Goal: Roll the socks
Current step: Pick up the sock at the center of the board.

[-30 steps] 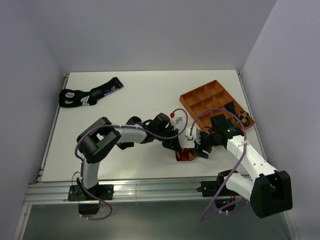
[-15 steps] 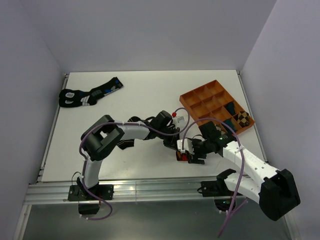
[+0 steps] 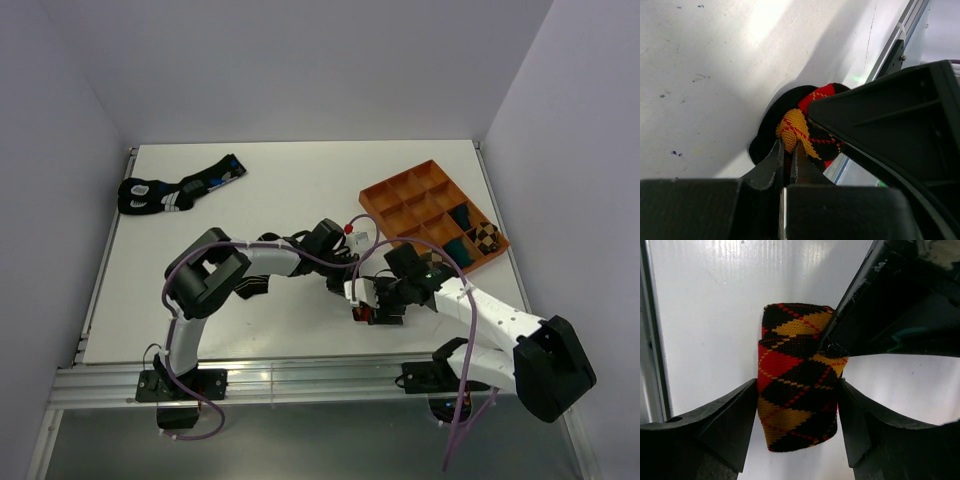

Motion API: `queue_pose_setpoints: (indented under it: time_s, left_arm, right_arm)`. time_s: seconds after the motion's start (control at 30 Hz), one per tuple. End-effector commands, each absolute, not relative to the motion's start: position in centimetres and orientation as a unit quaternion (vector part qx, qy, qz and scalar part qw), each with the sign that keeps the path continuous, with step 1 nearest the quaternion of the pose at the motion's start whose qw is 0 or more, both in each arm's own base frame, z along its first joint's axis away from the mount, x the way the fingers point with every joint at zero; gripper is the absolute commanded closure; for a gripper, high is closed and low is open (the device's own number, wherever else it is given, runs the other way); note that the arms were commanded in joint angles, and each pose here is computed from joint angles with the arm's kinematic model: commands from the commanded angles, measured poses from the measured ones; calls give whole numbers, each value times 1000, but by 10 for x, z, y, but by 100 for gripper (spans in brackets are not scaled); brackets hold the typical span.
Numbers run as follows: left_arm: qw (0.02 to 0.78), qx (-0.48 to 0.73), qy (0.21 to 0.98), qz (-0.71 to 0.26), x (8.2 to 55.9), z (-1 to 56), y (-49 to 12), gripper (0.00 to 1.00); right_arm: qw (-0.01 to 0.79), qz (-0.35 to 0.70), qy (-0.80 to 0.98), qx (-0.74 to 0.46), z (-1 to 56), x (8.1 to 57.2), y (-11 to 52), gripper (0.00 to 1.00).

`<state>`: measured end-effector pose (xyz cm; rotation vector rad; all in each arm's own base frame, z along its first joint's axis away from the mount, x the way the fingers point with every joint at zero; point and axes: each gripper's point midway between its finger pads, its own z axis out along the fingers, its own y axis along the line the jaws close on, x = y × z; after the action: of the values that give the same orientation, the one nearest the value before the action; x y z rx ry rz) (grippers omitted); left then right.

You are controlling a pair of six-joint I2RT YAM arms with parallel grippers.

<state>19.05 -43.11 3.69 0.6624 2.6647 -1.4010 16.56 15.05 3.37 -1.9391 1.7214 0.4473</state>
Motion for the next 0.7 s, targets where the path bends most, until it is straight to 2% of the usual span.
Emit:
queue_pose_setpoints:
  time_s: [0.0, 0.2, 0.37, 0.57, 0.67]
  left_arm:
    - [-15, 195, 907, -373, 180, -18, -399, 100]
    - [-18, 193, 906, -376, 183, -19, -399, 100]
    - [-24, 193, 902, -386, 183, -18, -402, 100]
    - [-30, 189, 896, -401, 182, -16, -404, 100]
    - [-39, 183, 890, -416, 180, -13, -406, 100]
  right_arm:
    - [247, 151, 637, -714, 29, 172, 151, 30]
    - [232, 137, 645, -715, 18, 178, 150, 32]
    - [225, 131, 650, -714, 14, 182, 152, 37]
    - [227, 128, 656, -709, 12, 187, 155, 56]
    - [225, 132, 657, -707, 12, 187, 156, 61]
